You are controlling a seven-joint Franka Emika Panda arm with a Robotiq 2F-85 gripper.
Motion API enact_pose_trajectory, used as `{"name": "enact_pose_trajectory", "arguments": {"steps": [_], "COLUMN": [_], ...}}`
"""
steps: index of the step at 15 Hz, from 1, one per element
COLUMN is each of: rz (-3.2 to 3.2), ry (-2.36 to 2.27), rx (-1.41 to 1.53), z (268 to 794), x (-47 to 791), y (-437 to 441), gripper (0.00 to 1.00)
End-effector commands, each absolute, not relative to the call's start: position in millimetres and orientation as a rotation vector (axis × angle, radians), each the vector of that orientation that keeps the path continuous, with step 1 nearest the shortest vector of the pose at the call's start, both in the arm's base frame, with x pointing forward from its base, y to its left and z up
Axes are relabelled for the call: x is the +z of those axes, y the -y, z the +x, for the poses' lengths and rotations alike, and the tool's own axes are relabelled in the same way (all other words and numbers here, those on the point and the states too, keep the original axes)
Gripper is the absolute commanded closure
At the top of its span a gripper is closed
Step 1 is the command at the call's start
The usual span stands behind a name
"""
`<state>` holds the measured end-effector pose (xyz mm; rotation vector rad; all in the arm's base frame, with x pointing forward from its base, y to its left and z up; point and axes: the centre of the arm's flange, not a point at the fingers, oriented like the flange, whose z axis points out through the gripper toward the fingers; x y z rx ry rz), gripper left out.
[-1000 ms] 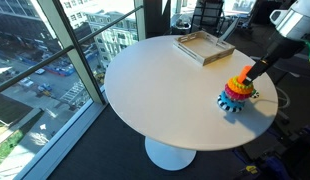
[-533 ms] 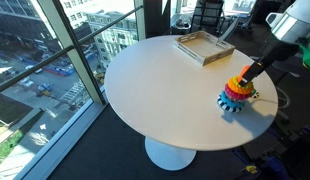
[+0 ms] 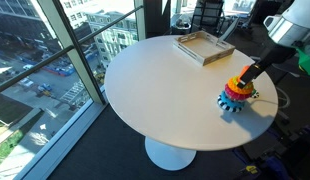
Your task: Move the light green ring from the stack to the table
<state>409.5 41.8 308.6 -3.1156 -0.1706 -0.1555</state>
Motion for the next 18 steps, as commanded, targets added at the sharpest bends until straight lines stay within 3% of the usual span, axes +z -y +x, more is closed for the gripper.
{"name": "enact_pose_trajectory", "arguments": {"steps": [1,10,11,12,15,18], "rz": [-3.144,-3.160,-3.158,-3.158,-3.156,-3.152], "ry": [0.129,0.093,0.093,0.094,0.092,0.091], "rx": [-0.176,-0.173,-0.171,-0.172,-0.181,-0.188], "z": [407.8,410.9,411.0,411.1,412.1,411.4], "x": [307.2,300.7,299.6,298.9,299.1,303.2], "y": [-42.7,-38.1,-38.4,-38.7,-39.5,-39.5], "gripper": [0.00,0.00,0.08,0.26,0.51,0.52]}}
